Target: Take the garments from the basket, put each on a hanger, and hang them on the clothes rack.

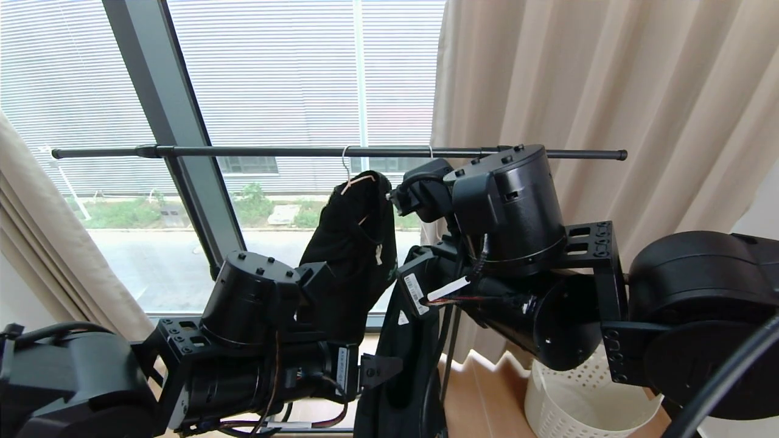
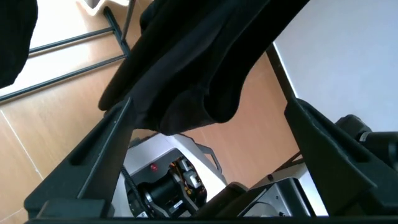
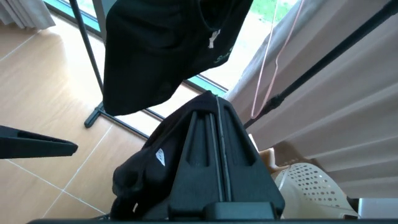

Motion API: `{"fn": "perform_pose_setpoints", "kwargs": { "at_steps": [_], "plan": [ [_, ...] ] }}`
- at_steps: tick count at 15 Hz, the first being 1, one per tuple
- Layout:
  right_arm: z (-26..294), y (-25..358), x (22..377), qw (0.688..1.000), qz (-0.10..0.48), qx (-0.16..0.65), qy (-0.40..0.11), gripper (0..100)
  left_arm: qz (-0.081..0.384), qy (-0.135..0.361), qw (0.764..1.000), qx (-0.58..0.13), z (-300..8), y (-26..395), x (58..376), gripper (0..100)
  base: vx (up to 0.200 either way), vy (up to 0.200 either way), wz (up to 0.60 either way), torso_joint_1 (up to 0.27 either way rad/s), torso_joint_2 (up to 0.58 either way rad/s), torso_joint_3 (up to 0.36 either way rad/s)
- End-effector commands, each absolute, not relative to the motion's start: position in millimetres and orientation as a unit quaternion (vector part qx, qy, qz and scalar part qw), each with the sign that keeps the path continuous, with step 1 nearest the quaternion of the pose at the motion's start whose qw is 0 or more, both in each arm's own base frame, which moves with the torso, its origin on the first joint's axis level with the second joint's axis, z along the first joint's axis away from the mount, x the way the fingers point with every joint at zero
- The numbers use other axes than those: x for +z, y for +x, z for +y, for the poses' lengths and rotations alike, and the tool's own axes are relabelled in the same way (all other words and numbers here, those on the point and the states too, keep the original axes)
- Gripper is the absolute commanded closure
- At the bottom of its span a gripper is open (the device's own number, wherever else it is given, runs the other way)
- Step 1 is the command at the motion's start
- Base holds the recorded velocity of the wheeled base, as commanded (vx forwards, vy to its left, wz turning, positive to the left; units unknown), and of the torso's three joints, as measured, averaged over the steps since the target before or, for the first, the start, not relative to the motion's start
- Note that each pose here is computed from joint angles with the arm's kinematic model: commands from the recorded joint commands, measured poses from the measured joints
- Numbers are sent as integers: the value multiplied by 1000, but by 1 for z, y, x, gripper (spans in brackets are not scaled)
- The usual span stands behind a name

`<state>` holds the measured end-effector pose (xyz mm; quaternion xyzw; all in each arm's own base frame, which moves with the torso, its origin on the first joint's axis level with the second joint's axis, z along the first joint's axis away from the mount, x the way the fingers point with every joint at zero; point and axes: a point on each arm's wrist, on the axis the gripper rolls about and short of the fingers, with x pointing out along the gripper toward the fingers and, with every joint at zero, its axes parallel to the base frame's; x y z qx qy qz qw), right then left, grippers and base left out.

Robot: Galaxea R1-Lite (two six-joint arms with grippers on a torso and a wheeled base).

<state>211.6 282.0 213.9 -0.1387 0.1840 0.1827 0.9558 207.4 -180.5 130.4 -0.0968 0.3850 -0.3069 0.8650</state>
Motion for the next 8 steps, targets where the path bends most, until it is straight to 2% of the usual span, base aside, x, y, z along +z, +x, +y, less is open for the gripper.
{"fn": "perform_pose_setpoints", "kwargs": {
  "at_steps": [1,3,8],
  "plan": [
    [284,207,214,955,182,189,-138,100,387,-93,869,-295,-189,217,125,0,0,0,0,0,0,0],
    [284,206,215,955,181,190,-136,100,376,-90,886,-255,-199,233,114,0,0,0,0,0,0,0],
    [279,203,218,959,177,180,-131,100,363,-95,896,-235,-202,253,104,0,0,0,0,0,0,0]
  ]
}}
